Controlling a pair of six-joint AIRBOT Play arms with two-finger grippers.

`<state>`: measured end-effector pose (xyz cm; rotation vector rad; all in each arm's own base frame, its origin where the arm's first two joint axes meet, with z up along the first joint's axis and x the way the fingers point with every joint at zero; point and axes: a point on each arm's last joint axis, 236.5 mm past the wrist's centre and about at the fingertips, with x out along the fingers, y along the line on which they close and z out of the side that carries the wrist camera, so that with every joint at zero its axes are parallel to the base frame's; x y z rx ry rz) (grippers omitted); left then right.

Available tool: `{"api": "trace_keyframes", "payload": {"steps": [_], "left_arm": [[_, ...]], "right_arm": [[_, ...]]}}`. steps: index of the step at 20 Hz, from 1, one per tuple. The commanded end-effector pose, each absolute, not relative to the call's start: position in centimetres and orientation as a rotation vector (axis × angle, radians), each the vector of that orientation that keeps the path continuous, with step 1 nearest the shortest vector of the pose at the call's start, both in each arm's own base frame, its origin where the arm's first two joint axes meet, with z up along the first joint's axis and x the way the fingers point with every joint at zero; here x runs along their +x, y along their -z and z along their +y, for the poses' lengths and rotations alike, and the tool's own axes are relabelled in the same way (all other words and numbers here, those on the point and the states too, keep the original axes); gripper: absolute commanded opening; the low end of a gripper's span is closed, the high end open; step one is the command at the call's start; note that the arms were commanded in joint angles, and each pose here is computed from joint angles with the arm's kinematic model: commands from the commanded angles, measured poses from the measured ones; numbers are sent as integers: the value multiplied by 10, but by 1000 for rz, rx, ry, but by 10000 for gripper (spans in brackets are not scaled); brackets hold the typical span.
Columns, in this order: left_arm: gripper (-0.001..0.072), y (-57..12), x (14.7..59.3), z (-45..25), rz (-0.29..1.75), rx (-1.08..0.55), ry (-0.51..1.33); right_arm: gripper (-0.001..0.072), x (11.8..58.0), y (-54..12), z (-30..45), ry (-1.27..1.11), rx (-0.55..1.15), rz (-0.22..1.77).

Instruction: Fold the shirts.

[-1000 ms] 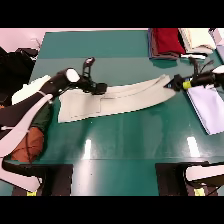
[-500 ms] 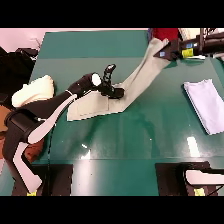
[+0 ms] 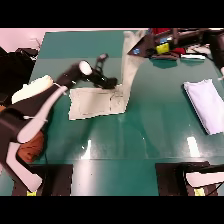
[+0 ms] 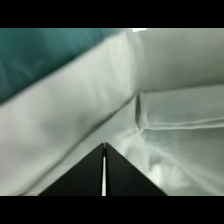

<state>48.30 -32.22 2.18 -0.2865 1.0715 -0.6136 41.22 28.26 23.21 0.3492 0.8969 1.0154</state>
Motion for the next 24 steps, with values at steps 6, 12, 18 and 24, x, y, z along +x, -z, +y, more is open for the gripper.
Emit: {"api": "trace_keyframes", "payload": {"steps": [6, 12, 18, 24], "left_arm": [[23, -227, 493, -85, 686, -220, 276], [23, -245, 477, -82, 666, -206, 280], [23, -235, 468, -133, 682, -143, 389], [23, -238, 465, -150, 675, -148, 426]], "right_arm": [[314, 394, -150, 482, -1156, 305, 802], [316, 382, -127, 479, -1203, 77, 858], [320, 427, -49, 291, -787, 227, 1145], [593, 419, 42, 219, -564, 637, 1367]]}}
